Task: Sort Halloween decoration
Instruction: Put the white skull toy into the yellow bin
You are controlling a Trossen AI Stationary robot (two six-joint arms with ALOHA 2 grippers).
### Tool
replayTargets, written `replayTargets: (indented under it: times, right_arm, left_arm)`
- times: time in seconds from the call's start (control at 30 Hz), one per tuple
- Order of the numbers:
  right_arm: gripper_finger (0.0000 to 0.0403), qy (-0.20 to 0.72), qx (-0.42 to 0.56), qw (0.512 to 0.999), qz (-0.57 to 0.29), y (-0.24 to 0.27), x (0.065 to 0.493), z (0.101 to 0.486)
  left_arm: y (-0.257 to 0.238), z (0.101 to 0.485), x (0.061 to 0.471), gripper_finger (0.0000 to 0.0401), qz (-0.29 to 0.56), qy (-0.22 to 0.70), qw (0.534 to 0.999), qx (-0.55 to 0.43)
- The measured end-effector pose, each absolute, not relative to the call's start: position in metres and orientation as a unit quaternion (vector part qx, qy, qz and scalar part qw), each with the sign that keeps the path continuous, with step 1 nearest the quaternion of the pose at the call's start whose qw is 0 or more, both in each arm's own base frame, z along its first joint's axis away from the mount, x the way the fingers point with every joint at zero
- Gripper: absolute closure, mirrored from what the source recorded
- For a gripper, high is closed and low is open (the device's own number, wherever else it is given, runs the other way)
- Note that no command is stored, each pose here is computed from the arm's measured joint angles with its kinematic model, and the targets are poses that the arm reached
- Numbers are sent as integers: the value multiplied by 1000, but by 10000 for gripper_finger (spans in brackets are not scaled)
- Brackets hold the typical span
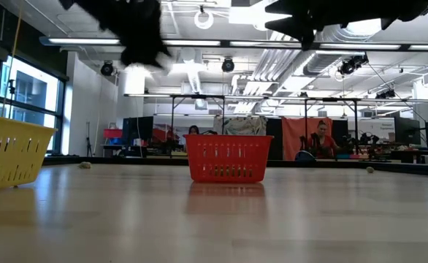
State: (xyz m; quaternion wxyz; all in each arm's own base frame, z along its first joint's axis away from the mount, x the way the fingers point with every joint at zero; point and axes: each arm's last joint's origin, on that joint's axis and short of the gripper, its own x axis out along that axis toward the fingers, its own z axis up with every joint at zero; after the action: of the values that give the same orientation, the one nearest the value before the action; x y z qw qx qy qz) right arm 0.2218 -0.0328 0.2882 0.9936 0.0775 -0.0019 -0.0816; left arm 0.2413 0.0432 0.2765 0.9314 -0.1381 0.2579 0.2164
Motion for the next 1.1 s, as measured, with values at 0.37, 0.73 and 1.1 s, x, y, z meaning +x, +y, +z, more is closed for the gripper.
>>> replayTargets:
  times: [0.37,0.73,1.1]
  right_arm:
    - [221,-8,78,985,-154,-37,221,288]
    - [221,-22,152,973,-171,-38,221,288]
    - [221,-22,154,972,-175,-38,220,288]
  left_arm:
    - [114,219,175,201,290,607,693,-260]
    - [143,172,185,201,140,721,665,-136]
    - [153,150,195,201,64,745,663,-39]
